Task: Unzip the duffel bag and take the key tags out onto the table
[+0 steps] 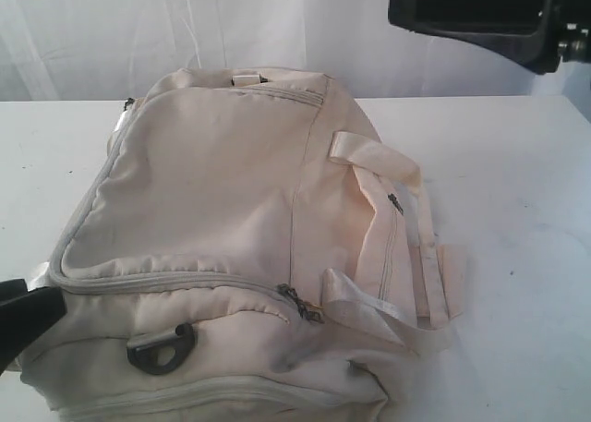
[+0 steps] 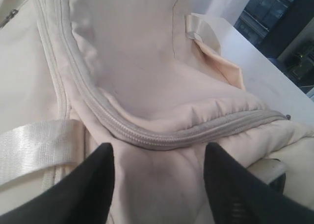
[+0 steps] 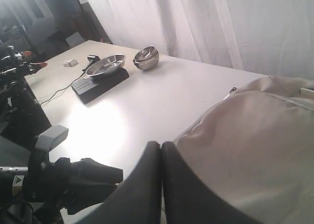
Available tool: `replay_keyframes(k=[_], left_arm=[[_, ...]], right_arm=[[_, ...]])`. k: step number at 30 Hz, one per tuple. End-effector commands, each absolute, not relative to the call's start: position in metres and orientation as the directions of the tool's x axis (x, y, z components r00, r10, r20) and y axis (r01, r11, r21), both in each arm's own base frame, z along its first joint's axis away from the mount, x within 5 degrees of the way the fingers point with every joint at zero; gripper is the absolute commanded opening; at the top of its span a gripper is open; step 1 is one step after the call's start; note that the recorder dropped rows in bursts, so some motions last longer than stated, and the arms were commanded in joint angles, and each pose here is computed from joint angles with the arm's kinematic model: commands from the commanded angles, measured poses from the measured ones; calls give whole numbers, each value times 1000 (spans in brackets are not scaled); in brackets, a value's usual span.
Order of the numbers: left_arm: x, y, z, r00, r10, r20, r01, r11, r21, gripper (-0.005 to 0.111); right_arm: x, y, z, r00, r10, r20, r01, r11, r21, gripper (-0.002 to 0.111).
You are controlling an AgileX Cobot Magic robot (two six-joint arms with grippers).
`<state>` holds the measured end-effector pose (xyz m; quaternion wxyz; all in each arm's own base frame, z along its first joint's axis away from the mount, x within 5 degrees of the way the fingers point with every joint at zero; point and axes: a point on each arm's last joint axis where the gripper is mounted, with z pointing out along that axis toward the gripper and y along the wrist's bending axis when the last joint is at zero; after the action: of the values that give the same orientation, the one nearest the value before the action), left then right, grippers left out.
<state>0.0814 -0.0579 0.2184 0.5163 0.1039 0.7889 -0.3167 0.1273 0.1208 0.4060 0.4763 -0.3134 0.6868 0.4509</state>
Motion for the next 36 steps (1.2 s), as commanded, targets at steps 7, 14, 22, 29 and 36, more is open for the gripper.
replay_keyframes(k=[7,14,22,29,36], left_arm=[[80,-59,218,-451,-153,-879,501,772,-391,41],[80,-59,218,-451,-153,-879,501,772,-391,37],[81,-59,218,-450,-154,-880,498,774,-390,36],[80,-59,218,-452,-152,-879,504,770,-392,57],[76,-59,201,-499,-140,-855,488,770,-411,68]], right_arm=[[156,115,405,-278,60,-959,-764,591,259,7],[228,137,354,-312,-143,-939,-742,654,147,67],[308,165,333,-322,-208,-924,-724,683,98,69],[348,184,309,-357,-236,-904,-728,676,112,70],[373,222,286,-330,-292,-898,-774,628,80,70]])
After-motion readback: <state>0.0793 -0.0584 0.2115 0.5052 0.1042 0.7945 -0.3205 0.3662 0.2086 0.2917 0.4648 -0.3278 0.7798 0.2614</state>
